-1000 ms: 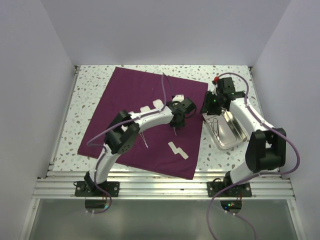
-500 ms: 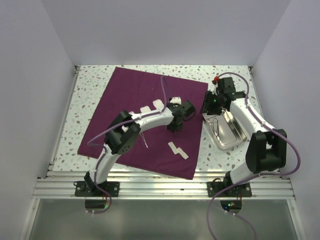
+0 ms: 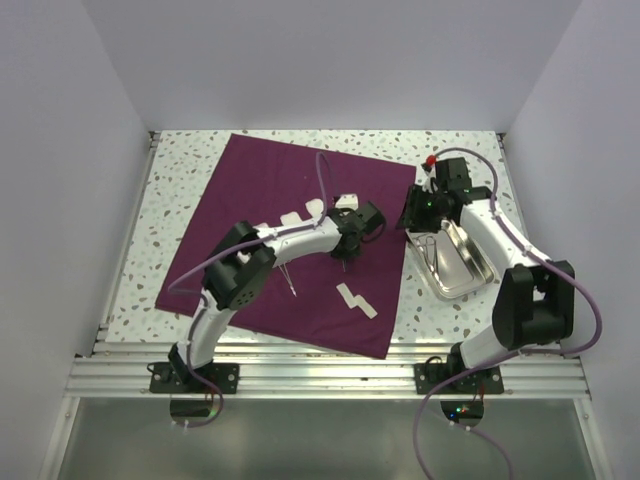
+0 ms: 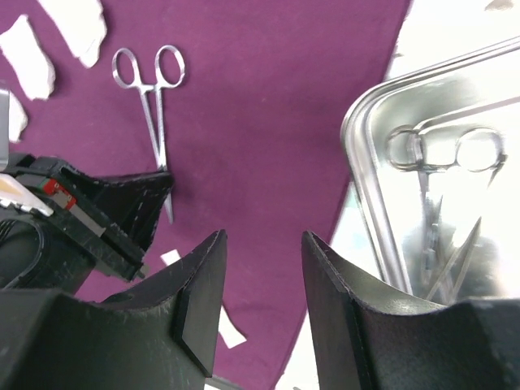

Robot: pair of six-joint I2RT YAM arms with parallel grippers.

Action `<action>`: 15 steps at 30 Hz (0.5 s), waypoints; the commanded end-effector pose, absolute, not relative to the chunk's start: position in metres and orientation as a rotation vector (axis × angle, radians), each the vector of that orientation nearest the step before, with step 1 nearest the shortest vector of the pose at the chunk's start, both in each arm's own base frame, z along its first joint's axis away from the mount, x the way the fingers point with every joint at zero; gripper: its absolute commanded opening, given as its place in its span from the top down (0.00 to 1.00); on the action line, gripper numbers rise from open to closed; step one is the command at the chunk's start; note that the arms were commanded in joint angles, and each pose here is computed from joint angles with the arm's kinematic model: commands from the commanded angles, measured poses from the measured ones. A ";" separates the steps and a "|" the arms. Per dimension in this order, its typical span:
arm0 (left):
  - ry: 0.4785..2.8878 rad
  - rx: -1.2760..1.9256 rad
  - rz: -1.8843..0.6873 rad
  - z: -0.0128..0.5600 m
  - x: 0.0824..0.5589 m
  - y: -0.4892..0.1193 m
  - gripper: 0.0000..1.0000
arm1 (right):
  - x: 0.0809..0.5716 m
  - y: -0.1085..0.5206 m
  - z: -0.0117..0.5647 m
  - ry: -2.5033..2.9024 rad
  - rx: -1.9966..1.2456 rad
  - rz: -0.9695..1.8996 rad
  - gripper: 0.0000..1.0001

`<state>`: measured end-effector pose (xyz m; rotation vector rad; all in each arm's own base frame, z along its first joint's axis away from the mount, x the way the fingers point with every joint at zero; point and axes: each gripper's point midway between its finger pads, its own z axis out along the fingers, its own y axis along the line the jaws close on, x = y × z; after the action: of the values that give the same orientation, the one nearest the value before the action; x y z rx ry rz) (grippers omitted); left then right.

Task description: Prepare the surgical pack

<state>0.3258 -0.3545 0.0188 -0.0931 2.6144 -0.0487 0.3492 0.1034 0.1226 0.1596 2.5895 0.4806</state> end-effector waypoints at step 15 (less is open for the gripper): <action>2.666 0.008 -0.275 0.016 0.297 -0.349 1.00 | 0.364 0.209 0.075 2.587 0.154 0.953 0.53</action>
<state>0.3095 -0.3522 0.0203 -0.0376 2.6246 -0.2303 0.3480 0.1902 0.0684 0.1223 2.6694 0.8256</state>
